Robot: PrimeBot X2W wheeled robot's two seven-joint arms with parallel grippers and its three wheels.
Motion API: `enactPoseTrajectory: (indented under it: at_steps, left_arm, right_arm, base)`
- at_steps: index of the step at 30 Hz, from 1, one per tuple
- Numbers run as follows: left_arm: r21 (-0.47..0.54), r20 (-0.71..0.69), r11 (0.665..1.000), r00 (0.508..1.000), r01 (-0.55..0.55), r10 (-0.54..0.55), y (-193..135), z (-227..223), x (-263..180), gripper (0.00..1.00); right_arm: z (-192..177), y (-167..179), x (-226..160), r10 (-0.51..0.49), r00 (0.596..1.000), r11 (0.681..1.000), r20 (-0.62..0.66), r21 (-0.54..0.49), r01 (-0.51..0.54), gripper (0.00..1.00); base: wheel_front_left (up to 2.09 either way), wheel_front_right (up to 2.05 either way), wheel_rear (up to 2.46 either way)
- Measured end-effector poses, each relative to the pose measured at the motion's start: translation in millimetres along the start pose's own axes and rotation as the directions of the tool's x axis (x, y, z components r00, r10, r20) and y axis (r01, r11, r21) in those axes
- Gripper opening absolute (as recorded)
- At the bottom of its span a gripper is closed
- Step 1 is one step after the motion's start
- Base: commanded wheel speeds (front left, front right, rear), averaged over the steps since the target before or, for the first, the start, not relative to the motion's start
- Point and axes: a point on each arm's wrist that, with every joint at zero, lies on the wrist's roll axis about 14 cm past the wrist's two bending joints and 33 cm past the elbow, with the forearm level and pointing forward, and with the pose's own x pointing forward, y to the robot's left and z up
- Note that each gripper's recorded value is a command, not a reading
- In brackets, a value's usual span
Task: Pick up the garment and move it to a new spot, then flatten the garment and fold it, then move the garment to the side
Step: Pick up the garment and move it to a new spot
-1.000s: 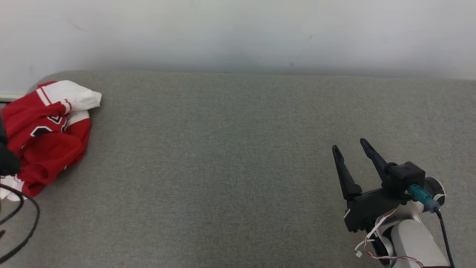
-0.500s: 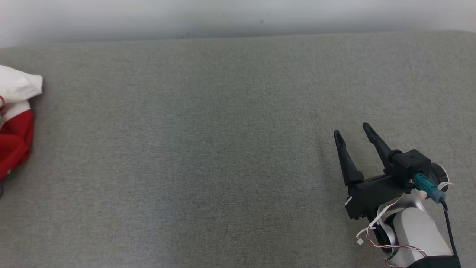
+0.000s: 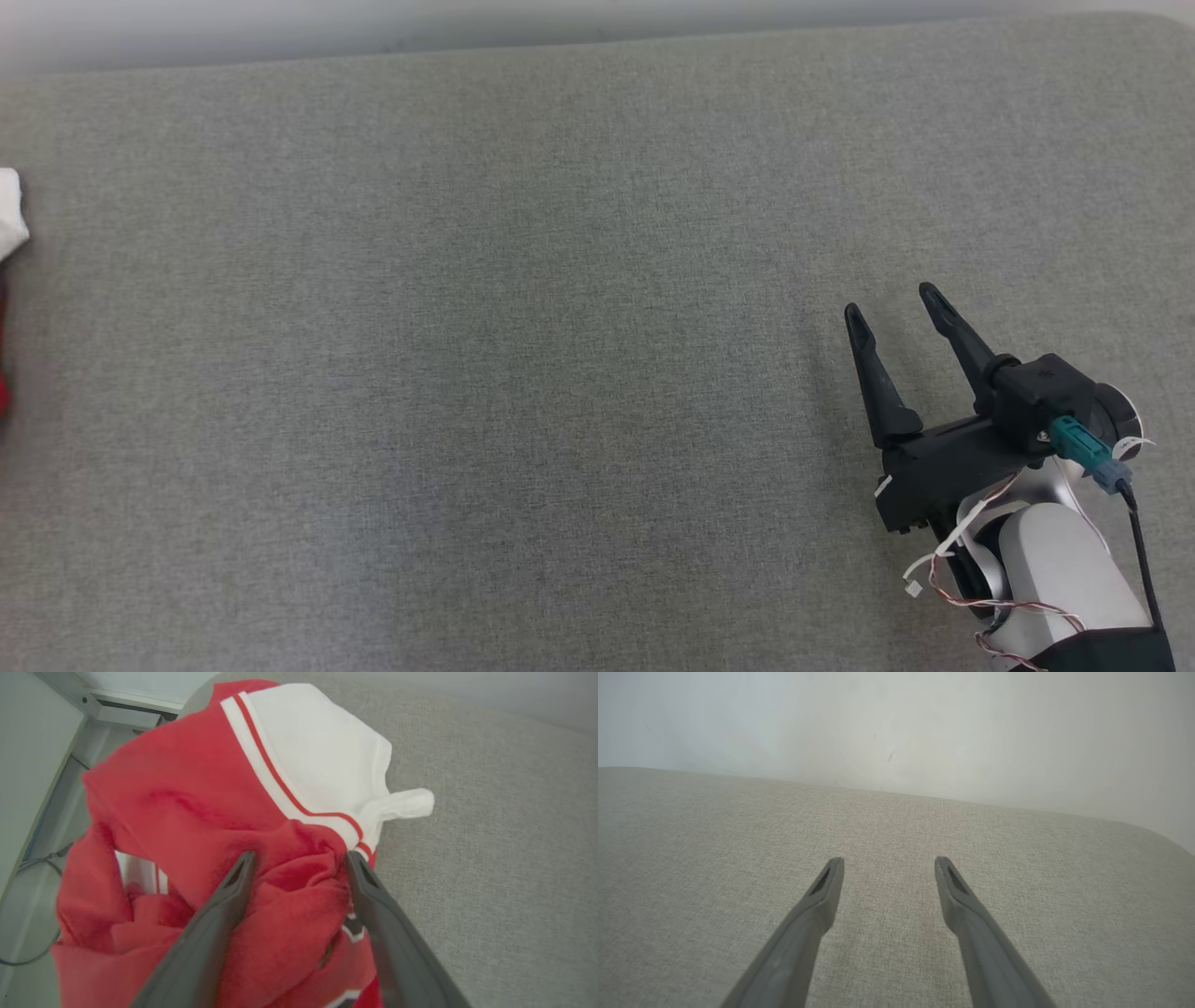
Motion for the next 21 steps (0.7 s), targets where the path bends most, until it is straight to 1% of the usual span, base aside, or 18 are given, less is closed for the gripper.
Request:
enactPoseTrajectory:
  at_steps: [2,4,8,13,17,18,20,21]
  left_arm:
    - [0.001,-0.065,1.000,0.998,0.012,-0.012,-5.7,-8.1,2.8,1.00]
    - [-0.008,-0.089,1.000,0.996,0.022,-0.022,-8.8,-6.9,2.3,1.00]
    - [-0.021,-0.186,0.999,0.982,0.040,-0.043,-14.0,-17.0,1.0,1.00]
    - [-0.030,-0.227,0.998,0.972,0.049,-0.055,-16.9,-21.8,1.1,1.00]
    - [-0.002,-0.260,0.999,0.965,0.035,-0.034,-13.1,-32.4,4.9,1.00]
    - [0.006,-0.262,1.000,0.965,0.028,-0.025,-10.6,-34.5,6.2,0.93]
    - [0.020,-0.265,0.999,0.964,0.024,-0.018,-9.7,-37.2,7.9,0.00]
    - [0.032,-0.259,0.999,0.966,0.024,-0.014,-9.6,-37.2,8.5,0.00]
  right_arm:
    - [-1.7,-2.3,-0.4,-0.004,1.000,1.000,-0.007,-0.002,0.004,1.00]
    - [-1.2,-2.8,-0.4,-0.004,1.000,1.000,-0.008,-0.003,0.004,1.00]
    - [-0.8,-2.8,-0.5,-0.005,1.000,1.000,-0.010,-0.003,0.005,1.00]
    - [-2.0,-0.6,0.2,0.001,1.000,1.000,-0.015,-0.002,-0.001,1.00]
    - [-2.2,0.7,2.4,0.005,1.000,1.000,-0.014,-0.003,-0.005,1.00]
    - [-2.7,0.6,2.8,0.004,1.000,1.000,-0.015,-0.002,-0.004,1.00]
    - [-3.9,0.2,3.2,0.002,1.000,1.000,-0.018,-0.001,-0.002,1.00]
    - [-4.1,0.4,3.4,0.002,1.000,1.000,-0.018,0.000,-0.002,1.00]
  base:
    - [0.00,0.00,0.00]
    - [0.00,0.00,0.00]
    - [0.00,0.00,0.00]
    - [0.00,0.00,0.00]
    - [0.00,0.00,0.00]
    - [0.00,0.00,0.00]
    - [0.00,0.00,0.00]
    - [0.00,0.00,0.00]
